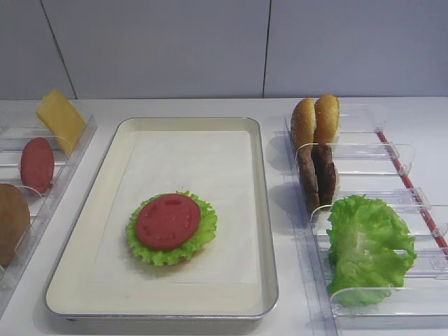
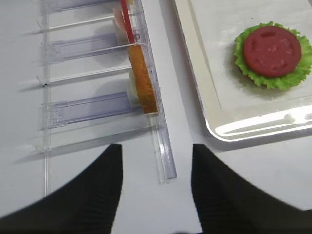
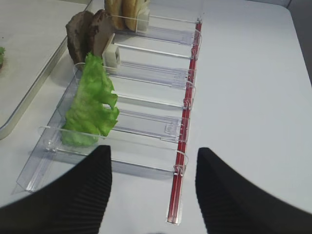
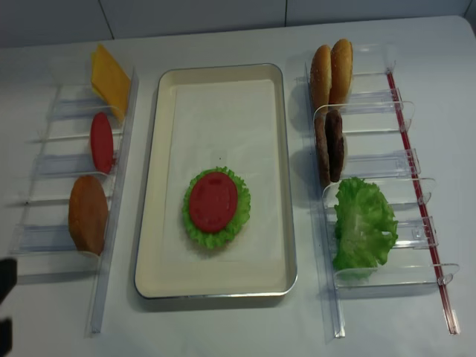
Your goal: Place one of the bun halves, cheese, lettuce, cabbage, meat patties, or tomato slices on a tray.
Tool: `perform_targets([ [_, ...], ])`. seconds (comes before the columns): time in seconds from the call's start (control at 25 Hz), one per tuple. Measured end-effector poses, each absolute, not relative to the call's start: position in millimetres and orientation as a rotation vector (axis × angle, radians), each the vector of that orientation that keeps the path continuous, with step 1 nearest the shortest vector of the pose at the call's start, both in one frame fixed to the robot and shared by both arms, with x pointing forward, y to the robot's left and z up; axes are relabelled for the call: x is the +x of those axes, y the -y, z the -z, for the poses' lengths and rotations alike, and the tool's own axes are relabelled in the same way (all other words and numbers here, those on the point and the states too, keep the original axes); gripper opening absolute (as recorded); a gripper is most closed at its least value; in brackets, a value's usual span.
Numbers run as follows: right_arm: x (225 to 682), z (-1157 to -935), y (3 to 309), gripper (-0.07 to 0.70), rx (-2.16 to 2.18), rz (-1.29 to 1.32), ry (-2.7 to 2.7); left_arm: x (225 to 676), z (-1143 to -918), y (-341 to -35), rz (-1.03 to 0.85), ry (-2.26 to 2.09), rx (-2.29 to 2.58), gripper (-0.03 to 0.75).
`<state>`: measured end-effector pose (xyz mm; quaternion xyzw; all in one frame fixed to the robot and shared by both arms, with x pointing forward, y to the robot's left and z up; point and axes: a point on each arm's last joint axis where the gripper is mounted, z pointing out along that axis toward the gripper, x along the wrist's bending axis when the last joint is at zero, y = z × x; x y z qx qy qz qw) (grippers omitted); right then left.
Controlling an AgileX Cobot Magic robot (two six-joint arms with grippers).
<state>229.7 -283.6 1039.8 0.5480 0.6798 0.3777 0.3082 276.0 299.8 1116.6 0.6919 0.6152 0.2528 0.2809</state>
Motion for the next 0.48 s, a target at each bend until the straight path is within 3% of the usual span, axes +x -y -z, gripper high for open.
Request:
perform_targets([
  [0.48, 229.7, -1039.8, 283.6, 0.415, 1.449, -0.998, -1.797, 213.9, -1059.5, -312.6, -0.794, -1.521, 1.699, 0.304],
])
